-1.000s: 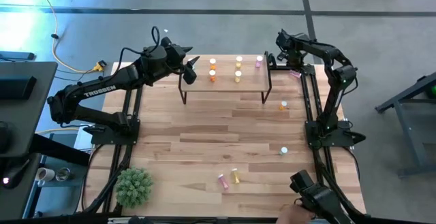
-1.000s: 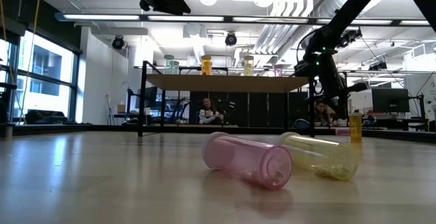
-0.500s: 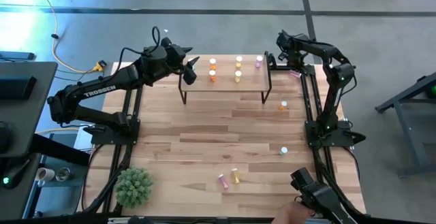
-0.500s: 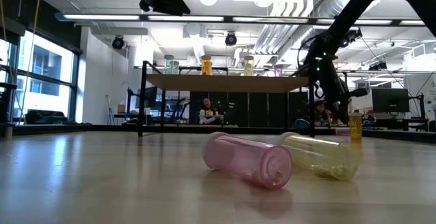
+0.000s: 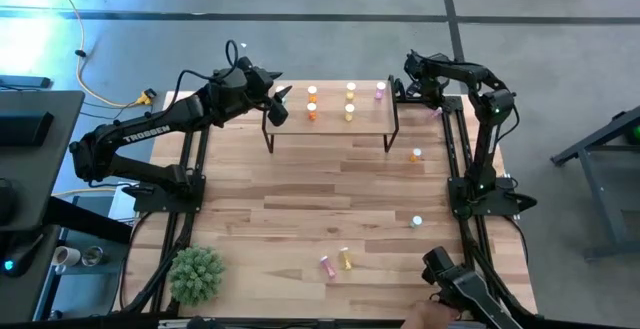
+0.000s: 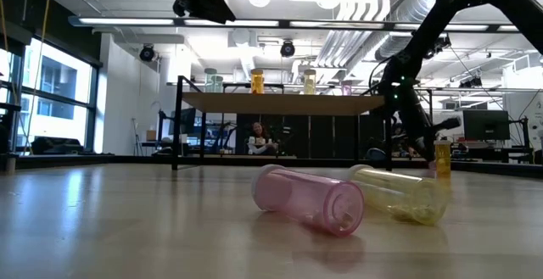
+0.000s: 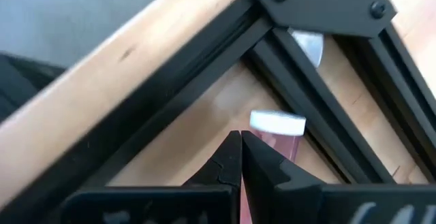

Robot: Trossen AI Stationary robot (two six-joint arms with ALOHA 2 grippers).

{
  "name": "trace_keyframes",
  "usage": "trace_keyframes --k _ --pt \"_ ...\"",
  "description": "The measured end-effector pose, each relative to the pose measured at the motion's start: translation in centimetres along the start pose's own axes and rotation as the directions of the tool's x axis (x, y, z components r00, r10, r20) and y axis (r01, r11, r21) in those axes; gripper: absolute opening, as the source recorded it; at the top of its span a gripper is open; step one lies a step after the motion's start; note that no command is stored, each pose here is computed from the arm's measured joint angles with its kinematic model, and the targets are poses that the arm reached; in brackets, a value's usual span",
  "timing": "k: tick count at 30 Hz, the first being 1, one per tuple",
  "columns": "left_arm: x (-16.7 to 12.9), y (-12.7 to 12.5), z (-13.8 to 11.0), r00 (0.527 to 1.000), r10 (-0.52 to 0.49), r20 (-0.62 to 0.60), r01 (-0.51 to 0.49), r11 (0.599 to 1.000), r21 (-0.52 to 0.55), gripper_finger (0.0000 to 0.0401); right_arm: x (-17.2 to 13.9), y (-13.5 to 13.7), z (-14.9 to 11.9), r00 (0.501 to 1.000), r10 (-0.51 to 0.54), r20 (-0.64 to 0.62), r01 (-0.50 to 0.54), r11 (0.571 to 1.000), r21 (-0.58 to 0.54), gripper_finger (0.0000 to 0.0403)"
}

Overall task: Pick and place medicine bottles onto shelf by color
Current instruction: Put the top violet pill bottle on the shelf aligned with the other violet pill bottle

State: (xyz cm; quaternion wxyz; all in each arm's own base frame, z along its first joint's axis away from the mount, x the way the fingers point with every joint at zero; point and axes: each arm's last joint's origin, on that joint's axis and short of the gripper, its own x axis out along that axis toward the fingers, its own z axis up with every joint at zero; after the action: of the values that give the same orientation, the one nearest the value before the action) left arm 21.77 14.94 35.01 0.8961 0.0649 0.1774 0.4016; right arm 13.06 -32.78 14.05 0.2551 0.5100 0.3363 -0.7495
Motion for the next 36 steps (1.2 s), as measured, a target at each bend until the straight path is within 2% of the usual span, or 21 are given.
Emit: trace_keyframes --k 7,17,21,26,30,36 --pt "0.0 0.0 0.2 1.0 0.003 0.016 -0.004 1.0 0.027 0.02 -0.3 -0.1 -1.1 0.998 -0.021 -0.063 0.014 0.994 -0.113 0.0" --pt "0.0 0.0 0.1 1.0 0.003 0.014 -0.004 1.0 0.029 0.02 -1.2 -0.1 -3.5 0.989 -0.086 -0.116 0.07 0.988 -0.135 0.0" --pt "0.0 0.0 0.1 1.0 0.003 0.013 -0.003 1.0 0.03 0.02 -2.3 -0.3 -3.6 0.995 -0.054 -0.084 0.043 0.99 -0.134 0.0" --pt "0.0 0.0 0.0 1.0 -0.001 -0.004 0.001 0.999 0.036 0.02 -3.9 -1.6 -2.2 0.998 -0.002 -0.055 -0.003 0.996 -0.091 0.0" --pt "0.0 0.0 -0.1 1.0 -0.001 -0.008 0.002 0.999 0.037 0.02 -5.1 -2.0 -1.3 0.996 0.089 -0.026 -0.09 0.994 -0.067 0.0" --pt "0.0 0.0 -0.1 1.0 -0.002 -0.01 0.002 0.999 0.038 0.02 -7.7 -3.2 -1.6 0.986 0.163 0.016 -0.162 0.984 -0.074 0.0"
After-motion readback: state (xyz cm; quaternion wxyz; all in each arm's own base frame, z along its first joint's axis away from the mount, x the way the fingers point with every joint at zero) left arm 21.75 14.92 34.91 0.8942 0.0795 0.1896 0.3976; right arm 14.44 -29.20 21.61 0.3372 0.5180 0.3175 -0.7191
